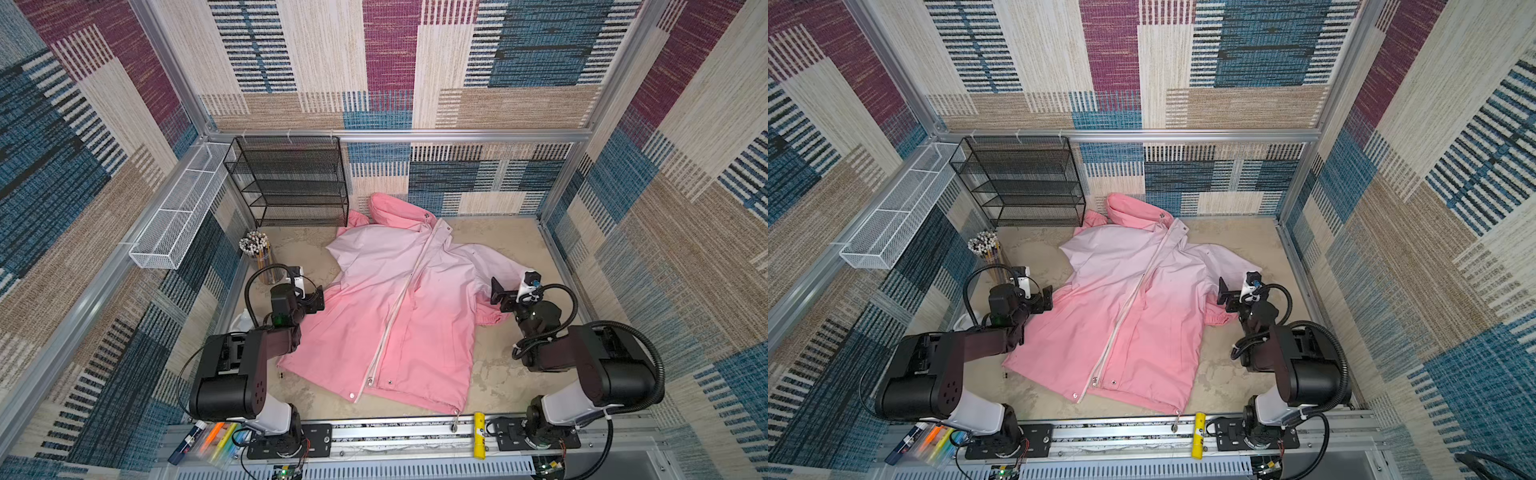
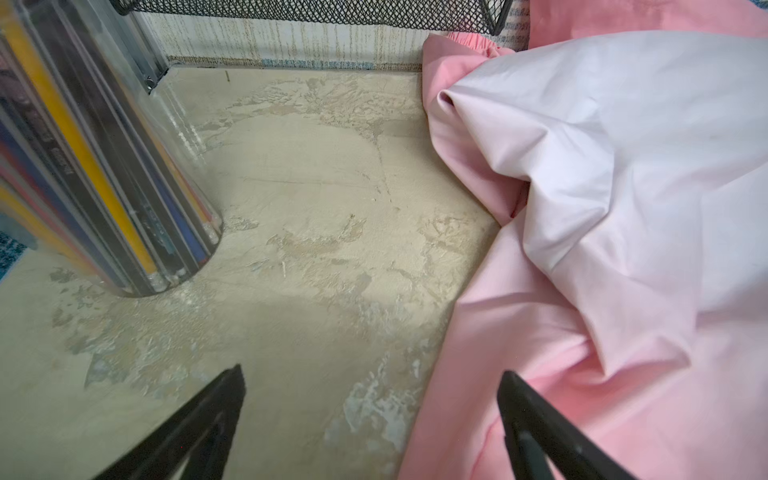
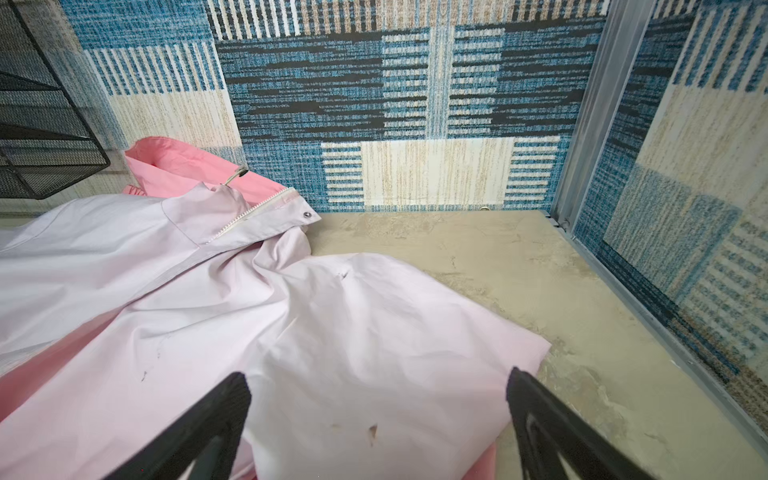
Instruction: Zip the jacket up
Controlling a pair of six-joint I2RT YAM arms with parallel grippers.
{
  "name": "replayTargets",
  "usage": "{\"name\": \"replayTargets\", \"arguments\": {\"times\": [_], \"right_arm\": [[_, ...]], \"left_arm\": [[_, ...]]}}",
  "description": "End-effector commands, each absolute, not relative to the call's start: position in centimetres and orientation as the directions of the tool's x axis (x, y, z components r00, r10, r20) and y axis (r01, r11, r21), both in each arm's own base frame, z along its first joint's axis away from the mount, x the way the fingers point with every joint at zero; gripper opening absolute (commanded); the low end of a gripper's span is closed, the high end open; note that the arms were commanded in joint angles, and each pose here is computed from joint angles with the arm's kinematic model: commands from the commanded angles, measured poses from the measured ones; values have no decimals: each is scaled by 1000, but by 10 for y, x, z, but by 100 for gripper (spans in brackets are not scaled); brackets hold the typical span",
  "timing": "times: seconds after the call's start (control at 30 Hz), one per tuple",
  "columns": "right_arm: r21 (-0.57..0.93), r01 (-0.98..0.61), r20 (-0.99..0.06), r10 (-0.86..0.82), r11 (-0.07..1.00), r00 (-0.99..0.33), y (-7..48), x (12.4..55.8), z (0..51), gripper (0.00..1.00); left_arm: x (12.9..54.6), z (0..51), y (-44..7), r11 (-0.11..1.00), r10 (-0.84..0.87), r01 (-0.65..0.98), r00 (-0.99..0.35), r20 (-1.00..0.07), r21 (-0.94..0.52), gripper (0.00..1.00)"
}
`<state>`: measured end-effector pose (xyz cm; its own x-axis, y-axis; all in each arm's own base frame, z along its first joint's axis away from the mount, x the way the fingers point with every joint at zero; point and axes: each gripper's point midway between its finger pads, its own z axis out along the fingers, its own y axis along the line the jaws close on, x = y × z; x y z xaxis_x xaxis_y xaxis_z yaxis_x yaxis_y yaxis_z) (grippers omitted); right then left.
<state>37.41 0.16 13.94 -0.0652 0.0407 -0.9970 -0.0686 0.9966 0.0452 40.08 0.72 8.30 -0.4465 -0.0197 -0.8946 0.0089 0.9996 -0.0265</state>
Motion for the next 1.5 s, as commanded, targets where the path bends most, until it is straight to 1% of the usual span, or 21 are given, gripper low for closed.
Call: {"name": "replayTargets", "arguments": {"times": [0.0, 0.03, 0.17, 0.3, 0.4, 0.47, 0.53, 0.6, 0.7, 0.8, 0.83, 0.93, 1.0, 1.07, 1.13, 1.17, 1.2, 1.27, 1.3, 1.37, 1.47], "right_arm": [[33, -86, -998, 29, 996, -47, 5, 374, 144, 100], [34, -86, -998, 30, 996, -47, 5, 374, 145, 100], [34, -86, -998, 30, 996, -48, 5, 374, 144, 100], [34, -85, -998, 30, 996, -48, 5, 374, 144, 100], [34, -86, -998, 30, 996, -49, 5, 374, 144, 100], [34, -86, -998, 30, 996, -49, 5, 374, 144, 100], [33, -86, -998, 29, 996, -48, 5, 374, 144, 100], [33, -86, -998, 29, 996, -49, 5, 374, 144, 100], [35, -86, -998, 31, 996, -48, 5, 375, 144, 100], [28, -72, -999, 25, 997, -38, 4, 375, 156, 100], [44, -30, -998, 42, 999, -55, -1, 376, 161, 100], [117, 62, -964, 129, 991, -233, -8, 380, 168, 100], [196, 96, -922, 217, 976, -322, -2, 367, 176, 100], [300, 104, -861, 316, 948, -399, 16, 346, 183, 100], [401, 68, -785, 381, 914, -488, 48, 323, 187, 94], [455, 53, -737, 410, 889, -538, 69, 310, 188, 92], [509, 34, -676, 424, 860, -603, 93, 297, 184, 90], [607, 20, -531, 424, 795, -734, 140, 271, 173, 85], [641, 22, -455, 403, 767, -794, 166, 257, 168, 86], [680, 3, -367, 344, 733, -864, 214, 232, 163, 85], [750, -5, -248, 274, 662, -929, 270, 209, 155, 77]], "left_arm": [[404, 92, 7, 1000, -8, 14, -411, -912, -16, 96], [406, 97, 9, 1000, -15, 2, -408, -913, -17, 96], [409, 91, 10, 1000, -16, -1, -486, -874, -18, 96], [406, 90, 9, 1000, -15, 5, -474, -880, -20, 97], [403, 93, 4, 999, -1, 32, -379, -926, -14, 97], [400, 90, 3, 999, -1, 36, -418, -909, -17, 98], [403, 92, 2, 999, 5, 47, -388, -922, -15, 99], [404, 90, 3, 999, 0, 40, -427, -904, -19, 99], [404, 91, 2, 999, 1, 42, -408, -913, -17, 99], [404, 113, -1, 999, 26, 50, -393, -919, 6, 98], [401, 118, 0, 999, 20, 38, -433, -901, 3, 98], [390, 152, 3, 1000, -22, 4, -508, -861, -28, 95], [377, 166, 1, 997, -70, -16, -559, -826, -74, 94], [361, 174, -16, 983, -141, 6, -603, -785, -182, 89], [344, 177, -41, 954, -203, 38, -650, -732, -298, 85], [333, 176, -59, 931, -223, 64, -678, -700, -359, 80], [324, 175, -77, 910, -233, 88, -701, -674, -406, 79], [304, 165, -111, 872, -232, 119, -754, -615, -476, 78], [292, 157, -127, 854, -223, 128, -786, -576, -505, 77], [271, 143, -148, 831, -204, 127, -835, -510, -541, 75], [246, 127, -162, 817, -180, 125, -872, -455, -563, 73]]}}
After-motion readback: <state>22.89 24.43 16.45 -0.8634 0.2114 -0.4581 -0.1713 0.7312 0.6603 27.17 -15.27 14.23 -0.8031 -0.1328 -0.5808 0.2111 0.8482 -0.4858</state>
